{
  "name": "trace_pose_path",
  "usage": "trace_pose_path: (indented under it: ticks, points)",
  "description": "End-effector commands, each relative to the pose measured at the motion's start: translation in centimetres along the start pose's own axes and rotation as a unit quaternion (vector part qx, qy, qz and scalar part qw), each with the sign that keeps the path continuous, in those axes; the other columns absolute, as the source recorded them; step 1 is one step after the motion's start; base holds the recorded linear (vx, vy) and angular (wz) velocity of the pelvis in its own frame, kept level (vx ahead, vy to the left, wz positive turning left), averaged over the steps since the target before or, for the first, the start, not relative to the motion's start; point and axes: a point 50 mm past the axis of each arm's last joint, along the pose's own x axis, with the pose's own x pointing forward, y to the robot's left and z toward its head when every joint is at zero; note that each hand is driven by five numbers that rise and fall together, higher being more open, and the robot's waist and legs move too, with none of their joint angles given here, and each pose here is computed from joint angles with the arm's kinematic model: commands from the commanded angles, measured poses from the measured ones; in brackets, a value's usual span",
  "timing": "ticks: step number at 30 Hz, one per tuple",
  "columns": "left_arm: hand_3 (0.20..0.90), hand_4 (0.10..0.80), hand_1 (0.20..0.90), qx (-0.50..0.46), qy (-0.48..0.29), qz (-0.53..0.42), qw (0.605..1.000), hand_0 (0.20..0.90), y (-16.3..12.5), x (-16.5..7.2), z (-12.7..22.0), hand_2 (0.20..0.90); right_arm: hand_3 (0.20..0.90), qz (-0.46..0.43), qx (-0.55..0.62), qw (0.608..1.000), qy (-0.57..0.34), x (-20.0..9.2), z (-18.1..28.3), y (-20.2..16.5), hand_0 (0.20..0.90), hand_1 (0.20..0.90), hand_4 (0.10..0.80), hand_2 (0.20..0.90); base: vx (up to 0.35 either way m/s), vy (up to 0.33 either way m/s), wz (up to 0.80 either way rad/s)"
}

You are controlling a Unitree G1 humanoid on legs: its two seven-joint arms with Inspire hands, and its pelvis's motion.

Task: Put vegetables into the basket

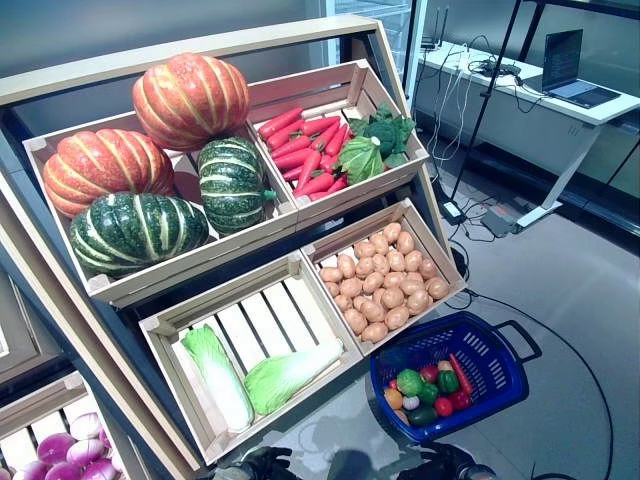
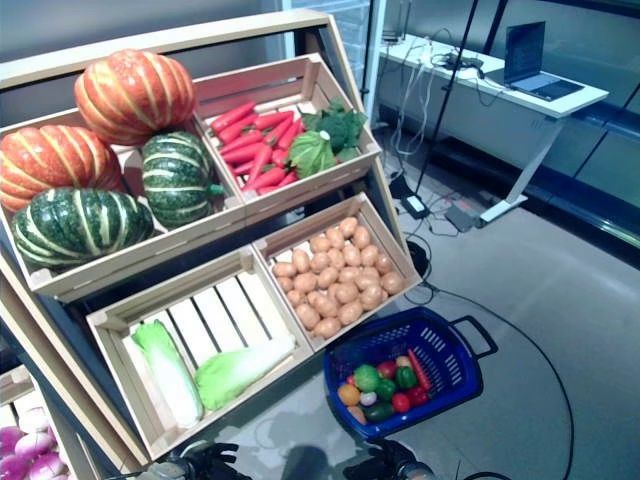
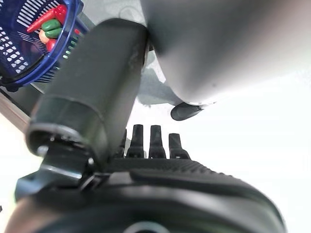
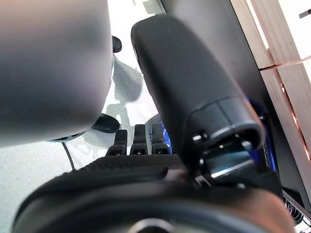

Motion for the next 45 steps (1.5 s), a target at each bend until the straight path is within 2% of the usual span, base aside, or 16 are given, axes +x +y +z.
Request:
trace_pose_path:
  ticks: [1,6,10,15,19,23,24,25,28,29,33,35,45]
  points:
    - [0.900,0.800,0.900,0.063,-0.033,0.012,0.997,0.900,1.7,0.1,3.2,0.900,0.900,0.018,-0.006,0.998,-0.059,0.4,3.8,0.8,0.900,0.900,0.800,0.900,0.000,0.000,0.00]
    - [0.900,0.800,0.900,0.103,-0.088,-0.018,0.991,0.900,1.8,-0.3,6.0,0.900,0.900,0.019,-0.016,0.998,-0.059,0.4,4.1,0.6,0.900,0.900,0.800,0.900,0.000,0.000,0.00]
    - [0.900,0.800,0.900,0.134,-0.156,-0.050,0.977,0.900,2.1,-1.5,9.7,0.900,0.900,0.017,-0.023,0.998,-0.061,0.3,4.5,0.3,0.900,0.900,0.800,0.900,-0.023,0.010,-0.02]
    - [0.900,0.800,0.900,0.239,-0.253,-0.050,0.936,0.900,3.0,-4.7,14.5,0.900,0.900,0.010,-0.022,0.998,-0.062,0.0,4.4,-0.3,0.900,0.900,0.800,0.900,0.000,0.000,0.00]
    - [0.900,0.800,0.900,0.284,-0.319,-0.039,0.903,0.900,3.7,-7.8,17.5,0.900,0.900,0.005,-0.020,0.998,-0.061,-0.1,4.0,-0.8,0.900,0.900,0.800,0.900,0.000,0.000,0.00]
    - [0.900,0.800,0.900,0.285,-0.375,-0.015,0.882,0.900,4.6,-10.5,19.6,0.900,0.900,0.002,-0.013,0.998,-0.060,-0.1,3.6,-1.0,0.900,0.900,0.800,0.900,0.000,0.000,0.00]
    - [0.900,0.800,0.900,0.281,-0.401,0.001,0.872,0.900,5.2,-12.0,20.5,0.900,0.900,-0.001,-0.007,0.998,-0.060,-0.1,3.4,-1.1,0.900,0.900,0.800,0.900,0.000,0.000,0.00]
    - [0.900,0.800,0.900,0.266,-0.426,0.023,0.865,0.900,5.8,-13.2,21.2,0.900,0.900,-0.003,-0.002,0.998,-0.059,-0.2,3.1,-1.2,0.900,0.900,0.800,0.900,0.000,0.000,0.00]
    - [0.900,0.800,0.900,0.213,-0.462,0.079,0.857,0.900,7.1,-14.7,21.8,0.900,0.900,-0.006,0.009,0.998,-0.057,-0.2,2.5,-1.2,0.900,0.900,0.800,0.900,0.005,-0.017,0.03]
    - [0.900,0.800,0.900,0.168,-0.481,0.111,0.853,0.900,8.0,-15.3,21.9,0.900,0.900,-0.006,0.015,0.998,-0.056,-0.2,2.4,-1.2,0.900,0.900,0.800,0.900,0.009,-0.031,0.06]
    - [0.900,0.800,0.900,0.116,-0.492,0.167,0.846,0.900,9.4,-15.3,21.1,0.900,0.900,-0.008,0.028,0.998,-0.056,-0.2,2.1,-1.1,0.900,0.900,0.800,0.900,0.007,-0.031,0.09]
    - [0.900,0.800,0.900,0.121,-0.491,0.183,0.843,0.900,9.7,-15.3,20.8,0.900,0.900,-0.008,0.033,0.998,-0.055,-0.2,2.0,-1.1,0.900,0.900,0.800,0.900,0.003,-0.022,0.10]
    - [0.900,0.800,0.900,0.249,-0.431,0.280,0.820,0.900,12.1,-16.0,20.4,0.900,0.900,-0.013,0.025,0.999,-0.044,-0.3,0.9,-1.4,0.900,0.900,0.800,0.900,0.011,0.004,0.04]
